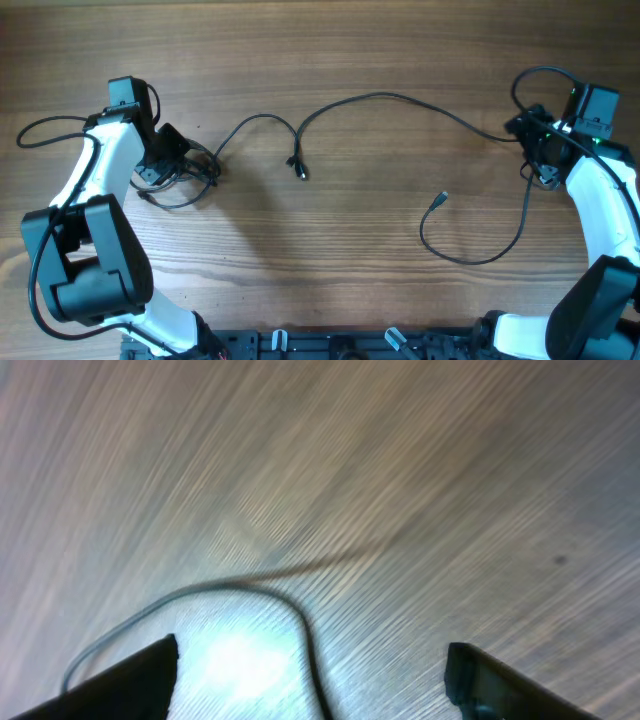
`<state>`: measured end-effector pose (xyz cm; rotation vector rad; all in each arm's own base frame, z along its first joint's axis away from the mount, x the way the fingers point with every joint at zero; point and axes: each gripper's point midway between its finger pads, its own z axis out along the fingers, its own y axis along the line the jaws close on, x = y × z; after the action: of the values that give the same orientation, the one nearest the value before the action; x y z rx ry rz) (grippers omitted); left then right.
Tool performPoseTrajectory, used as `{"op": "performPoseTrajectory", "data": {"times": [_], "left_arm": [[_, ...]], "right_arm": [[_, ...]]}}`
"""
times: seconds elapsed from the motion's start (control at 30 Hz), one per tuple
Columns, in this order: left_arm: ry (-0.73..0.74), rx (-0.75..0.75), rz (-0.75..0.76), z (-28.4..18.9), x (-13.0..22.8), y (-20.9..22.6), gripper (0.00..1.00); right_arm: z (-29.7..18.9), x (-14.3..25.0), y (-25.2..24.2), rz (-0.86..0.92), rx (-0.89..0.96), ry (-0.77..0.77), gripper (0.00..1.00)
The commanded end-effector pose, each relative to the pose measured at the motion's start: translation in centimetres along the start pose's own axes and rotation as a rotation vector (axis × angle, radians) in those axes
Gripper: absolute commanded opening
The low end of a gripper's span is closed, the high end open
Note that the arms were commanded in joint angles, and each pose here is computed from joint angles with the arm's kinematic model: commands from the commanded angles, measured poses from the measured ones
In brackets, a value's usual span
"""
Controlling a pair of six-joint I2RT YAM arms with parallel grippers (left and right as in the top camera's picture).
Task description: Untangle cables
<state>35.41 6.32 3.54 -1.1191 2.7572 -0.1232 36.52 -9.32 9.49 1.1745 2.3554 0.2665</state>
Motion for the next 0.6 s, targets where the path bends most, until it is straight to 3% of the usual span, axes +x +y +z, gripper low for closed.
{"op": "performPoseTrajectory", "data": {"times": [0.0, 0.27, 0.43, 0.57], "left_arm": [[0.029, 0.021, 0.014, 0.5, 0.5, -0.7, 0.04], [0.065, 0.118, 0.049, 0.4, 1.1, -2.5, 0.04], [0.047, 0.131, 0.101, 0.4, 1.0, -3.2, 0.04], [0.046, 0.134, 0.119, 0.4, 1.2, -3.5, 0.04]], "right_arm": [[0.3, 1.9, 1.5, -0.149, -0.078, 0.093, 1.0], [0.0, 3.8, 1.7, -0.273, -0.054, 0.149, 1.0], [-3.4, 1.9, 3.6, -0.366, -0.012, 0.137, 1.0], [-7.3, 2.0, 9.1, -0.55, -0.207, 0.159, 1.0]]}}
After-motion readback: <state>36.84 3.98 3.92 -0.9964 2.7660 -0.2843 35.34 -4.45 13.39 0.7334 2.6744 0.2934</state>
